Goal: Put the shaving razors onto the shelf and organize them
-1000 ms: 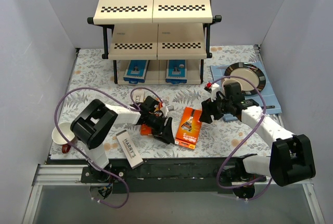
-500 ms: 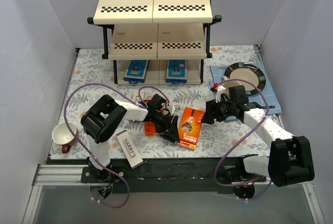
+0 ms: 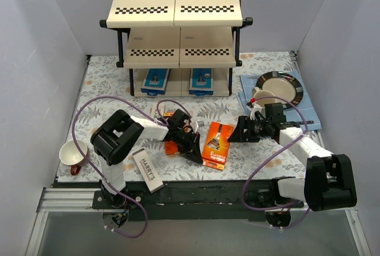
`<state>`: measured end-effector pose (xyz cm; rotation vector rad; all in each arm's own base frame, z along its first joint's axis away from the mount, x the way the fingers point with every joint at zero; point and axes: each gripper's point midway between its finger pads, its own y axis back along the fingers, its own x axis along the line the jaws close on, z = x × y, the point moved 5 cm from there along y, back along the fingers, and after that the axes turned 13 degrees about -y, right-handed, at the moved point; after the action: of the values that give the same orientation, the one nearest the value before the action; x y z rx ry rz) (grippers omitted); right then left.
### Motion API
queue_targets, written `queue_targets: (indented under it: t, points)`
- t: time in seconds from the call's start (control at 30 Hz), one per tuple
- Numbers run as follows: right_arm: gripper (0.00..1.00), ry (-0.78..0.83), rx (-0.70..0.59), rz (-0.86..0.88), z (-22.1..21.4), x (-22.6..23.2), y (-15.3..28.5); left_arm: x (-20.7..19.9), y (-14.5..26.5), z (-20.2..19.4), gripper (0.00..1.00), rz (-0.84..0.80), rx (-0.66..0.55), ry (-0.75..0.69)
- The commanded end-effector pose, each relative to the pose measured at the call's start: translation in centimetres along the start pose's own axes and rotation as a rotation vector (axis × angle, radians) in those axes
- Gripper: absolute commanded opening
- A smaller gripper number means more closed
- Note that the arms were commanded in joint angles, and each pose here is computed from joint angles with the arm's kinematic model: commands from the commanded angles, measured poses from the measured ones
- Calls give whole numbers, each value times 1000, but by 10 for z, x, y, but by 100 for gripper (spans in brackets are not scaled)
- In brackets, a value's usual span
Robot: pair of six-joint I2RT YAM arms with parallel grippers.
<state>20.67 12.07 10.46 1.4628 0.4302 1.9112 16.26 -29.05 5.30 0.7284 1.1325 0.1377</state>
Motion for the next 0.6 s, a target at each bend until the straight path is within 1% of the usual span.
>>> queue_targets:
  t: [0.0, 0.07, 0.1, 0.17, 0.23, 0.27, 0.37, 0.4, 0.43, 0.47, 0.5, 0.57]
  points:
    - [84, -104, 32, 164, -4, 14, 1, -24, 13, 19, 0, -121, -44, -24]
    - [86, -174, 54, 213, -8, 16, 3, -31, 18, 21, 0, -174, -43, -5]
    - [88, -178, 49, 227, -7, 16, 2, -38, 21, 21, 0, -226, -33, 5]
    - [89, -213, 62, 243, -11, 16, 1, -43, 22, 25, 0, -258, -39, 6]
    - [89, -229, 70, 248, -13, 15, 1, -47, 22, 29, 0, -286, -45, 19]
    - [88, -238, 69, 238, -13, 14, 1, -49, 23, 34, 0, -302, -61, 3]
    - [88, -264, 79, 231, -15, 12, 3, -51, 26, 36, 0, -350, -66, 83]
    - [88, -270, 83, 232, -17, 11, 4, -54, 28, 42, 0, -378, -96, 54]
    - [88, -282, 85, 236, -18, 10, 4, -56, 29, 43, 0, -394, -91, 113]
    - [88, -287, 89, 251, -18, 11, 5, -59, 30, 43, 0, -425, -104, 85]
    - [87, -319, 97, 259, -21, 11, 4, -60, 31, 43, 0, -434, -105, 95]
    - [87, -333, 92, 283, -20, 12, 4, -60, 31, 44, 0, -436, -108, 106]
